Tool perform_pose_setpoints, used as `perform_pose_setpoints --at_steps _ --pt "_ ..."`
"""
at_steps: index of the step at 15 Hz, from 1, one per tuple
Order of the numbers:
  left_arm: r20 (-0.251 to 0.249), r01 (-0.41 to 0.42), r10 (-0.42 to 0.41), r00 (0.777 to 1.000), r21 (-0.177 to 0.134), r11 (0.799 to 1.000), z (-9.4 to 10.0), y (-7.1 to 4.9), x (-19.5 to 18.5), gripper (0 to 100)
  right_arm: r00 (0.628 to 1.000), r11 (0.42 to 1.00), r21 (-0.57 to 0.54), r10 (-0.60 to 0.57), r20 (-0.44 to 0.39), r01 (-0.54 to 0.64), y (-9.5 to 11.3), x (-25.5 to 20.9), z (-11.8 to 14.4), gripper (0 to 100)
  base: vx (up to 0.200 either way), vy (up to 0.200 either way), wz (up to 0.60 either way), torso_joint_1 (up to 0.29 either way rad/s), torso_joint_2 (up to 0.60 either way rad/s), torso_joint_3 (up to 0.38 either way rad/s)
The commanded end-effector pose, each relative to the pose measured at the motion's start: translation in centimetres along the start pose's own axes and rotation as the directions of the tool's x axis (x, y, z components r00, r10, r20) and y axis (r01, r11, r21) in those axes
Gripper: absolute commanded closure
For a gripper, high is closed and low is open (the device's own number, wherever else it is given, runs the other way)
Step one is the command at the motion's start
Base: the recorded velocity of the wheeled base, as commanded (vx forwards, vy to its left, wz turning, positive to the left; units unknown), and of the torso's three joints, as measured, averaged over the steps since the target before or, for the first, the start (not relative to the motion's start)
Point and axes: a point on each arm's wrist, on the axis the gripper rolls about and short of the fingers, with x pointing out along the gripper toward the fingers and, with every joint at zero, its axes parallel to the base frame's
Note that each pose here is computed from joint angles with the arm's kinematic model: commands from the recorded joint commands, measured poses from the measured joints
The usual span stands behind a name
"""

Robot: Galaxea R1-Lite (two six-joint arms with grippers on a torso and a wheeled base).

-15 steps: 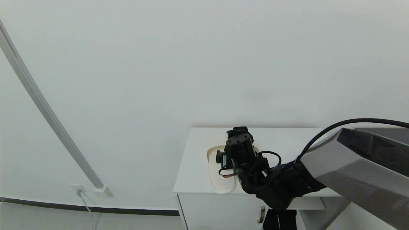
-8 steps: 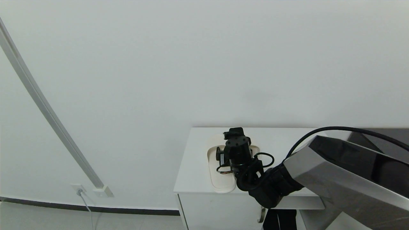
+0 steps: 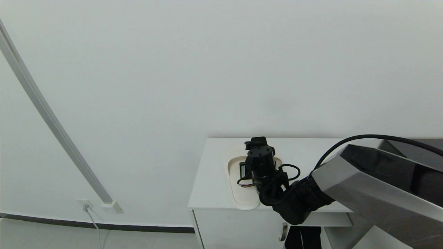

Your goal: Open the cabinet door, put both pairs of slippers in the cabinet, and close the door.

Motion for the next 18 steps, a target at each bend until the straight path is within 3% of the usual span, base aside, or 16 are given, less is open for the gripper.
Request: perform_pose_setpoints --at_steps 1,6,9,11,13,14,15,18 --pt "-0.001 -0.001 0.001 1.000 0.000 1.000 0.0 0.0 0.0 100 0.999 0.999 0.010 0.040 0.032 -0.040 -1.1 -2.6 3.0 100 0.000 0.000 0.00 0.000 0.00 0.000" --pt "-0.001 -0.001 0.001 1.000 0.000 1.000 0.0 0.0 0.0 100 0.960 0.960 -0.034 0.279 0.013 -0.278 -5.6 -11.2 6.5 100 0.000 0.000 0.00 0.000 0.00 0.000" --pt "-0.001 -0.001 0.001 1.000 0.000 1.000 0.0 0.0 0.0 100 0.905 0.905 -0.034 0.424 -0.006 -0.424 -8.2 -15.6 7.0 100 0.000 0.000 0.00 0.000 0.00 0.000" --pt "-0.002 -0.001 0.001 1.000 0.000 1.000 0.0 0.0 0.0 100 0.891 0.889 -0.051 0.454 -0.012 -0.454 -9.0 -16.6 6.9 100 0.000 0.000 0.00 0.000 0.00 0.000" --pt "-0.001 -0.001 0.001 1.000 0.000 1.000 0.0 0.0 0.0 100 0.878 0.867 -0.145 0.478 -0.031 -0.477 -9.8 -16.9 6.2 100 0.000 0.000 0.00 0.000 0.00 0.000" --pt "-0.002 -0.001 0.001 1.000 0.000 1.000 0.0 0.0 0.0 100 0.826 0.808 -0.210 0.564 0.002 -0.551 -10.1 -17.0 5.7 100 0.000 0.000 0.00 0.000 0.00 0.000" --pt "-0.001 -0.001 0.001 1.000 0.000 1.000 0.0 0.0 0.0 100 0.816 0.800 -0.218 0.577 0.029 -0.558 -10.0 -16.7 5.7 100 0.000 0.000 0.00 0.000 0.00 0.000" --pt "-0.001 -0.001 0.001 1.000 0.000 1.000 0.0 0.0 0.0 100 0.819 0.803 -0.214 0.573 0.024 -0.556 -10.1 -16.5 5.6 100 -0.067 0.000 0.00 0.001 0.00 0.001"
